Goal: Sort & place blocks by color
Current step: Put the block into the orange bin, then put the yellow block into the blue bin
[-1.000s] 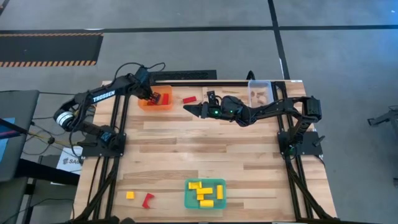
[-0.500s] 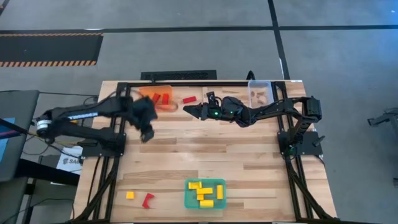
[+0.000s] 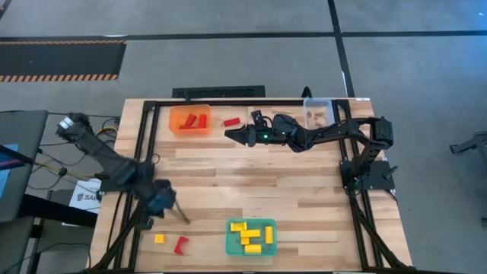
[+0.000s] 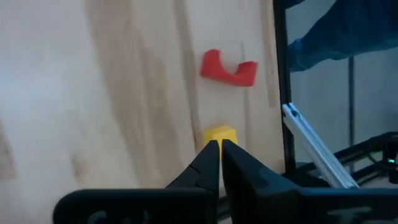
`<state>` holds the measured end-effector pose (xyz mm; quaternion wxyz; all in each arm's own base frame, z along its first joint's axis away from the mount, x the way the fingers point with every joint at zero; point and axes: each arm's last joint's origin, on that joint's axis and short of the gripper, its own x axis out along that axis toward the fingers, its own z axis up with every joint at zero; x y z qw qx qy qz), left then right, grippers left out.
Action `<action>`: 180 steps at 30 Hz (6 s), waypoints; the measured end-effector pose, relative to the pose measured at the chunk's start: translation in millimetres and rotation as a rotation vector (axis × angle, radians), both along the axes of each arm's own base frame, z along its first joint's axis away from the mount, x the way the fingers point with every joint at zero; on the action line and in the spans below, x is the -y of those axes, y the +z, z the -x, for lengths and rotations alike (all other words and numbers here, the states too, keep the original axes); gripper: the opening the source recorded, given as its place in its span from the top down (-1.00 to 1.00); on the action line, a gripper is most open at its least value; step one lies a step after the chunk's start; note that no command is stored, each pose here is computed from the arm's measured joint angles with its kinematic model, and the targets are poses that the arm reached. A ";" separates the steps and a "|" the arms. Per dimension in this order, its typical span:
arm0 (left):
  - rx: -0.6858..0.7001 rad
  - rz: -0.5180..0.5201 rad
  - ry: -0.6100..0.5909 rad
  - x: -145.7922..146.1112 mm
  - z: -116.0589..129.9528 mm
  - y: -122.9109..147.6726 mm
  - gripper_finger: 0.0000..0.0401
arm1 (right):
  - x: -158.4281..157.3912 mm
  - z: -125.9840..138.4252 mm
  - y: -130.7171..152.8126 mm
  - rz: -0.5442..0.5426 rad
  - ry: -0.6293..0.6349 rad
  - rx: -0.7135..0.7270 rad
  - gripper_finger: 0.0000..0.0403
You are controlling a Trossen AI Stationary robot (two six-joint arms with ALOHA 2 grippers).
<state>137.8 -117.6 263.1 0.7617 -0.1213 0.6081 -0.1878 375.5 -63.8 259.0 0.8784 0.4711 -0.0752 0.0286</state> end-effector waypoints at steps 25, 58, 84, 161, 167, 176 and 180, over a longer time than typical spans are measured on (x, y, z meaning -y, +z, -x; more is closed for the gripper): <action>0.040 -0.109 0.099 117.3 -7.5 -80.8 -0.50 | -1.2 -0.4 -1.1 0.018 -0.002 -0.011 -0.59; -0.344 -0.055 0.961 106.3 -41.1 -123.1 -0.17 | -2.5 -0.8 -8.3 0.042 0.088 -0.085 -0.59; 0.101 -0.619 0.831 -93.7 -51.0 -19.2 0.75 | -10.8 -1.8 -7.5 0.017 0.149 -0.078 -0.59; 0.042 0.007 0.169 -26.9 5.5 12.9 -0.15 | -26.7 -3.4 -7.6 0.121 0.211 -0.069 -0.59; 0.024 -0.106 -0.014 32.5 13.6 -10.8 -0.15 | -45.8 -5.7 -7.5 0.092 0.135 -0.072 -0.59; 0.014 -0.186 -0.057 99.7 21.5 -58.1 -0.15 | -69.0 -6.5 -7.8 0.078 0.099 -0.077 -0.59; -0.058 -0.267 0.066 110.7 26.3 -80.5 -0.15 | -73.8 -6.5 -8.1 0.062 0.090 -0.081 -0.59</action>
